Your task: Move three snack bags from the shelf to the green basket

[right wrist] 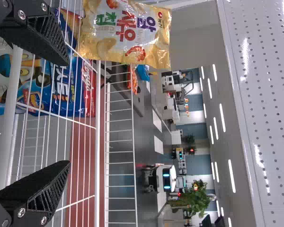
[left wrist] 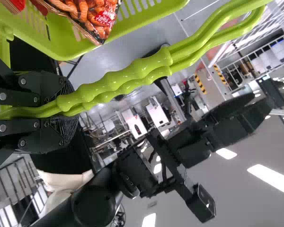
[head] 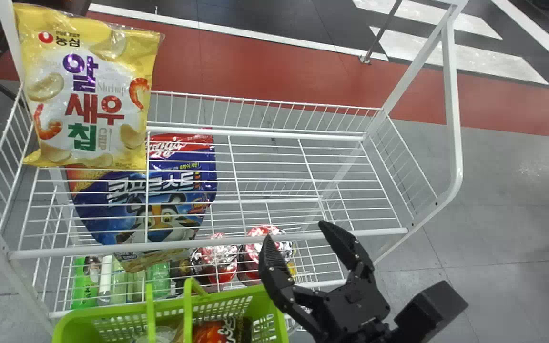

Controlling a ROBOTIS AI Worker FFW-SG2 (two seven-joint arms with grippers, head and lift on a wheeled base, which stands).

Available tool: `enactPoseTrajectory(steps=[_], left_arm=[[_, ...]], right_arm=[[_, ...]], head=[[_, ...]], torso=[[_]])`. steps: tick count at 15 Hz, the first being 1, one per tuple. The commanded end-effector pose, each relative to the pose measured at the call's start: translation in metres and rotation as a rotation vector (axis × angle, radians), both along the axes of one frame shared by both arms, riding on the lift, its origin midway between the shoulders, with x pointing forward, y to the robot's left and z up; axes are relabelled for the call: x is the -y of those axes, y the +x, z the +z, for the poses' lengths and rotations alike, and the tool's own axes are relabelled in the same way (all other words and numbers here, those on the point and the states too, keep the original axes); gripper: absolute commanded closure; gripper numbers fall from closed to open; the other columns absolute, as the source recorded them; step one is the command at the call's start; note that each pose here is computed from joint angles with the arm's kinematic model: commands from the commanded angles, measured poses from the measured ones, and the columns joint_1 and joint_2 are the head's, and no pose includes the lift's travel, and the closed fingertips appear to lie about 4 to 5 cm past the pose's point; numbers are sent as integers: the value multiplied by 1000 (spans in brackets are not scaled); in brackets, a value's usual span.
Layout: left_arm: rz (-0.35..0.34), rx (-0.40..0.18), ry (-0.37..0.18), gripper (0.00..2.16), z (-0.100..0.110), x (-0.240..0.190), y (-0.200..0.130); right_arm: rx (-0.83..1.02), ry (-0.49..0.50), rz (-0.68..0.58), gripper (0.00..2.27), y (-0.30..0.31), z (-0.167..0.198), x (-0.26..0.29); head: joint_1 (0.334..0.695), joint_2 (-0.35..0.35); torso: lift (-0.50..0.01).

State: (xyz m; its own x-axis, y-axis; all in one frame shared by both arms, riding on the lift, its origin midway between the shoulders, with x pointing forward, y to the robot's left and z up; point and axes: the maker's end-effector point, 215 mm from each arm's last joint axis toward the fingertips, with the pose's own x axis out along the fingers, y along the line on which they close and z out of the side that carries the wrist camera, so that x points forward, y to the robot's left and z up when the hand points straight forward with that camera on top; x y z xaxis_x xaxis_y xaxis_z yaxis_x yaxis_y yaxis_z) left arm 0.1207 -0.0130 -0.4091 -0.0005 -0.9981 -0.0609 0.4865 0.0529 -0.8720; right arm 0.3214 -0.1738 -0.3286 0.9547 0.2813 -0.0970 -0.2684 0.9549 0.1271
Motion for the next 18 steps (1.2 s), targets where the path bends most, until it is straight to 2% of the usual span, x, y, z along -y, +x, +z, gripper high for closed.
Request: enactPoseTrajectory(steps=[1, 3, 6, 18], left_arm=[[20, -10, -45, 1571, 12, -14, -11], [28, -7, -26, 1571, 8, -16, -8], [59, -7, -36, 1571, 13, -21, -3], [51, -7, -35, 1571, 13, -19, -5]], right_arm=[[12, 2, 26, 66, 1, 6, -25], [12, -12, 24, 66, 1, 5, -27], [7, -19, 33, 66, 1, 3, -27], [1, -23, 20, 66, 2, 1, -20]], head=[[695, -350], [695, -350], [695, -350], [695, -350]], torso=[[-48], [-48], [-48], [-48]])
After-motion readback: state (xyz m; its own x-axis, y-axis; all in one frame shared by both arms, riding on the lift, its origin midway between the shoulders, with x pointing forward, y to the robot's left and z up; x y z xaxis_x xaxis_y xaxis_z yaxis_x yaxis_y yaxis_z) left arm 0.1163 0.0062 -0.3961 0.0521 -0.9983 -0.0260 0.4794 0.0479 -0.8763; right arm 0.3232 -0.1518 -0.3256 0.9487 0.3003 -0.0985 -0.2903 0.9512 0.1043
